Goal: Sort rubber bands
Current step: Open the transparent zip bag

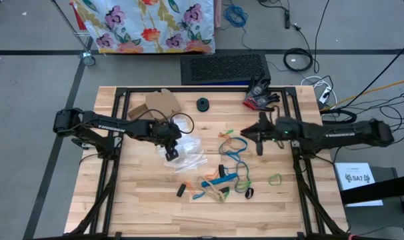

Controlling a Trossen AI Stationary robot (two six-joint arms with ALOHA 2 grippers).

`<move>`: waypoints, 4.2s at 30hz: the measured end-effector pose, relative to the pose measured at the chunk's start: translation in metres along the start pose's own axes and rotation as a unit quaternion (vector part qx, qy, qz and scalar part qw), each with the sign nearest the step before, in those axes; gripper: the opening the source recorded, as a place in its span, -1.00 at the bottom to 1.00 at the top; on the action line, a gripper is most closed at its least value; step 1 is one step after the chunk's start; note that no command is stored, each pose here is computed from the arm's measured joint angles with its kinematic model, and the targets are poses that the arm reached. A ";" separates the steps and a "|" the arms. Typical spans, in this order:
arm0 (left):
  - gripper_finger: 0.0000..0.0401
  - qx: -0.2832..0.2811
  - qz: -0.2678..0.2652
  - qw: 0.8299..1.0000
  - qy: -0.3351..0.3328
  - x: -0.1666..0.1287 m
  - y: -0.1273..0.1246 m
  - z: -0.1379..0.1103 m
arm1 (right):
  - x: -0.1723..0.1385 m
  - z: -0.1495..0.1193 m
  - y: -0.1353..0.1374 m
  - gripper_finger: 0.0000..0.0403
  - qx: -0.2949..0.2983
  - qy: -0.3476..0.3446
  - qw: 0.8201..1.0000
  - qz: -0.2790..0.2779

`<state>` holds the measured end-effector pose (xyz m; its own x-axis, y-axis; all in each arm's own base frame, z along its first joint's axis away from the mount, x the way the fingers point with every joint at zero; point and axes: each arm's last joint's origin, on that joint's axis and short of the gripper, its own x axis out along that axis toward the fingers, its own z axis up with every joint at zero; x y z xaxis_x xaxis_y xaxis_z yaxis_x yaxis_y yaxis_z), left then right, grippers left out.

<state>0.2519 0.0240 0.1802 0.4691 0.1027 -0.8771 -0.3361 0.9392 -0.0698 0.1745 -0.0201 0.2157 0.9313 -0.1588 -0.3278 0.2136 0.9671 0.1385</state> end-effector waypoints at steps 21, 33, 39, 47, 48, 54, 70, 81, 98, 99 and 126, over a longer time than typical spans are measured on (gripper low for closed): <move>-1.00 0.086 0.076 0.993 0.007 -0.037 -0.050 0.001 | 0.158 0.046 0.007 -0.45 -0.069 0.064 0.995 0.034; -1.00 0.101 0.097 0.989 -0.045 -0.057 -0.063 -0.006 | 0.201 0.054 0.020 -0.30 -0.110 0.072 0.985 0.113; -1.00 0.101 0.100 0.989 -0.045 -0.058 -0.063 -0.006 | 0.202 0.052 0.022 -0.32 -0.116 0.084 0.983 0.111; -1.00 0.101 0.100 0.989 -0.045 -0.058 -0.063 -0.006 | 0.202 0.051 0.020 -0.33 -0.120 0.089 0.983 0.107; -1.00 0.101 0.100 0.989 -0.045 -0.058 -0.063 -0.006 | 0.202 0.051 0.020 -0.34 -0.121 0.089 0.983 0.107; -1.00 0.100 0.099 0.989 -0.046 -0.058 -0.063 -0.006 | 0.202 0.051 0.020 -0.51 -0.120 0.093 0.983 0.107; -1.00 0.098 0.096 0.989 -0.053 -0.058 -0.063 -0.005 | 0.202 0.050 0.020 -0.98 -0.120 0.098 0.982 0.107; -0.89 0.098 0.096 0.989 -0.052 -0.058 -0.063 -0.005 | 0.202 0.050 0.021 -0.99 -0.119 0.098 0.982 0.108; -0.86 0.073 0.112 0.987 -0.094 -0.059 -0.064 0.002 | 0.201 0.049 0.024 -0.99 -0.120 0.098 0.982 0.113; -0.84 0.072 0.112 0.987 -0.094 -0.059 -0.063 0.003 | 0.201 0.049 0.024 -0.99 -0.119 0.098 0.982 0.113; -0.34 0.075 0.095 0.976 -0.179 -0.059 -0.058 0.027 | 0.201 0.050 0.034 -0.99 -0.180 0.078 0.976 0.090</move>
<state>0.2658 -0.0281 0.2493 0.6739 0.3625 -0.6437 -0.3338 0.9267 0.1725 0.3843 -0.0287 0.2013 0.8816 0.0253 -0.4713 -0.0932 0.9882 -0.1212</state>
